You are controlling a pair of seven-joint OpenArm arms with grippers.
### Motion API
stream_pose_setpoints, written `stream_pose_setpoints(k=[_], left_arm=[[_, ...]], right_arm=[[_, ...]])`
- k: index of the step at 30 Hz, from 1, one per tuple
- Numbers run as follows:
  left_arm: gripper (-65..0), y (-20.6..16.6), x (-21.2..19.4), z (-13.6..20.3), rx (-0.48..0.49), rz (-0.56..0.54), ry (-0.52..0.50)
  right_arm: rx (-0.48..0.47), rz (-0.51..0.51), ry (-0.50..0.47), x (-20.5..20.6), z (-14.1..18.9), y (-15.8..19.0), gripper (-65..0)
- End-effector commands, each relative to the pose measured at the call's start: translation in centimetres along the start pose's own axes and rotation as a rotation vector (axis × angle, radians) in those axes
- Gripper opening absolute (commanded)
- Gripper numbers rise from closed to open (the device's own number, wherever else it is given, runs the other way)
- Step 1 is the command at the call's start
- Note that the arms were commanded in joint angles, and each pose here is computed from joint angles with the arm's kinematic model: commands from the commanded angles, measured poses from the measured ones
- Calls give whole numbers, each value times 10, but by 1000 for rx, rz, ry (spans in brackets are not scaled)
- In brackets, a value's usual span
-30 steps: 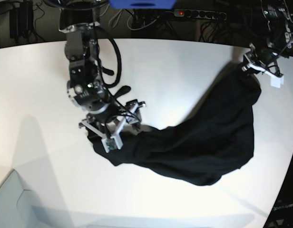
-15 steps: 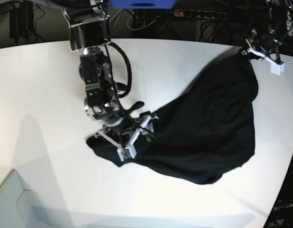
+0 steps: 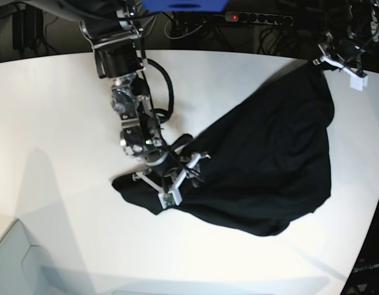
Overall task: Layout the t-shirt on the table in an organized manner, then fold the t-shirt properly
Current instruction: 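Grasp the opposite shirt edge with the right gripper, then grasp the shirt with the left gripper beside the right gripper's hold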
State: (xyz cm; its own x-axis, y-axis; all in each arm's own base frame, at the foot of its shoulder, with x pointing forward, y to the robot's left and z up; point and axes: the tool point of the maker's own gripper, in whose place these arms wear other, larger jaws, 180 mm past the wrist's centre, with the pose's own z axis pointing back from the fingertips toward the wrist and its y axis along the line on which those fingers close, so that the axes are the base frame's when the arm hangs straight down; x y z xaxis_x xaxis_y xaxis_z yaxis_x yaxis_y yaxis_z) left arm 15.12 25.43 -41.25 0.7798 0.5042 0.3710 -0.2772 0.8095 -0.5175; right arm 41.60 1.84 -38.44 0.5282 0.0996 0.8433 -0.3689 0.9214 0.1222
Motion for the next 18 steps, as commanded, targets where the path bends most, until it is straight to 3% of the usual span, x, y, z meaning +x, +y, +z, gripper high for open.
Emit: stream_pose_setpoints(k=[1,4,8,13,18], left_arm=[[-648,0,5,5,-3,-15,-11],[-648,0,7,5,-4,-17,-13],[-648,-1,11,6,-5,-24,-24],[-648,1,58,25,7,-23,-174],[-648,-12,117,54,2,-72,-363]], right_arm=[[3,5,-56,24,-3,-1,-349],[-3,5,-21,12,-8,-6,-449],[-40,14,-40,18,1,-27,-640],[-155,-31,-235,68,51,-68,-650],[-270,19,-451,125,123,-99,-650]])
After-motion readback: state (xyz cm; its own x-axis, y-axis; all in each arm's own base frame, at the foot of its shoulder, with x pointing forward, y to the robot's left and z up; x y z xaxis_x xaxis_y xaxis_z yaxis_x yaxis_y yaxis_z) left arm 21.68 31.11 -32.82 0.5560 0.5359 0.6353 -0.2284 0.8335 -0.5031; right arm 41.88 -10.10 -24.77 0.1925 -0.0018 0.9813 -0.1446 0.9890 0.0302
